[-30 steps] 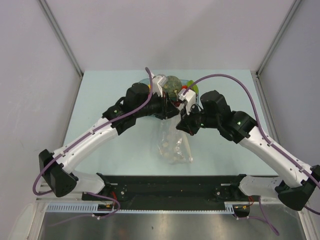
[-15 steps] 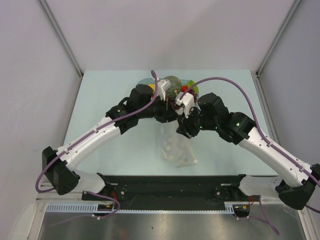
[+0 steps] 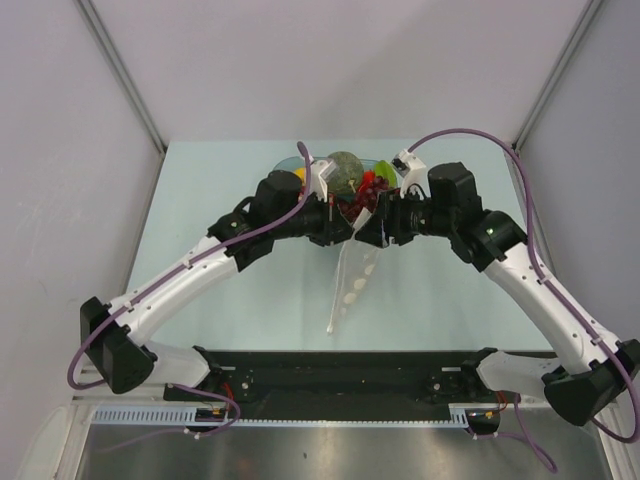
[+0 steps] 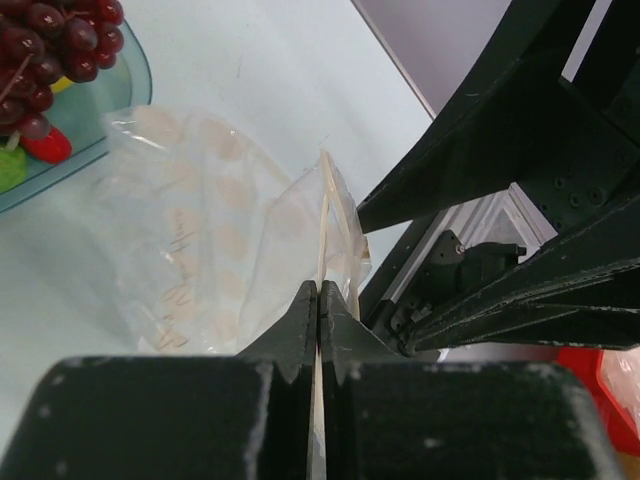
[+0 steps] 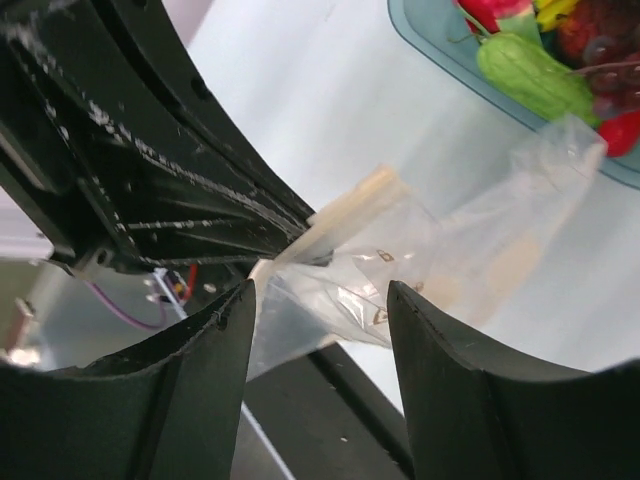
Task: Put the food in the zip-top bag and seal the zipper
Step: Open the zipper of the food storage bag.
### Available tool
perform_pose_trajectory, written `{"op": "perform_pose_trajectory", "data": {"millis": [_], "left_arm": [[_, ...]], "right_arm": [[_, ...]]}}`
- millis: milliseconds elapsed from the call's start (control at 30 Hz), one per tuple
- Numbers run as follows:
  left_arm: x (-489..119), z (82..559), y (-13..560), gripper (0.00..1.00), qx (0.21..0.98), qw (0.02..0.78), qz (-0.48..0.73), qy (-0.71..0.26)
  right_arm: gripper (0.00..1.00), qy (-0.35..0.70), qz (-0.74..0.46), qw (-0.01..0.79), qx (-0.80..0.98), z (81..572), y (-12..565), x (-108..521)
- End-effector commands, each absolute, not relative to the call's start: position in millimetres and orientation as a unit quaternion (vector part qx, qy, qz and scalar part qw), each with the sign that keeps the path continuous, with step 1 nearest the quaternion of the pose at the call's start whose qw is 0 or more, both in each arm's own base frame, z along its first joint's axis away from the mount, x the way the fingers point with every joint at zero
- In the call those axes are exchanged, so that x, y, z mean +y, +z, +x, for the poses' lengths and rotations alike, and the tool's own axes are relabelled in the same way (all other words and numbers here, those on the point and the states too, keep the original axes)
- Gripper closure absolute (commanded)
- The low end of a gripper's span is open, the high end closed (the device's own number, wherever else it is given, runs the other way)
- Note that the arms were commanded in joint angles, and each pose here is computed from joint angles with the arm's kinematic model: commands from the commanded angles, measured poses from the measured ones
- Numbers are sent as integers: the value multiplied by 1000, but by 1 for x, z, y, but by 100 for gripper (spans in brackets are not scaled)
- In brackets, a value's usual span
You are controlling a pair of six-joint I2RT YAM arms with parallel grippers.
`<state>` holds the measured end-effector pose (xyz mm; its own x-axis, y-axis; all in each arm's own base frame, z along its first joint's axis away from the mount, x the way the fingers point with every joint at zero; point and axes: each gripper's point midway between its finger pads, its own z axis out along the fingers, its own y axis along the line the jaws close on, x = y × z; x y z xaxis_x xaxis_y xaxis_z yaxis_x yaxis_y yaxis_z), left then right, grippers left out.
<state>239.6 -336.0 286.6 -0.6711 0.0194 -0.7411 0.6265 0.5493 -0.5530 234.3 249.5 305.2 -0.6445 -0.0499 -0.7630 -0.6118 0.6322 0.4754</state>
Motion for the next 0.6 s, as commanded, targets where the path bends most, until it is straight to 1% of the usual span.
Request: {"op": "perform_pose_trajectory", "data": {"millis": [0, 167, 300, 400, 433, 500, 567], "left_arm": [[-339, 256, 314, 100, 792, 387, 173, -440], [-340, 273, 321, 100, 794, 399, 152, -433], [-338, 283, 324, 100, 797, 407, 139, -423], [-331, 291, 324, 100, 801, 408, 113, -423], [-328, 292, 321, 100, 805, 399, 100, -427], [-318, 298, 324, 100, 805, 402, 81, -429], [-315, 301, 326, 100, 802, 405, 74, -432]], "right_arm": [[40, 435, -164, 350, 813, 238, 316, 269], [41, 426, -173, 348, 817, 233, 309, 277], [40, 396, -158, 361, 829, 244, 304, 273], [47, 350, -132, 382, 845, 261, 301, 256], [51, 342, -123, 390, 846, 266, 304, 250], [51, 343, -113, 389, 848, 270, 307, 242], [49, 365, -130, 383, 839, 263, 315, 245]]}}
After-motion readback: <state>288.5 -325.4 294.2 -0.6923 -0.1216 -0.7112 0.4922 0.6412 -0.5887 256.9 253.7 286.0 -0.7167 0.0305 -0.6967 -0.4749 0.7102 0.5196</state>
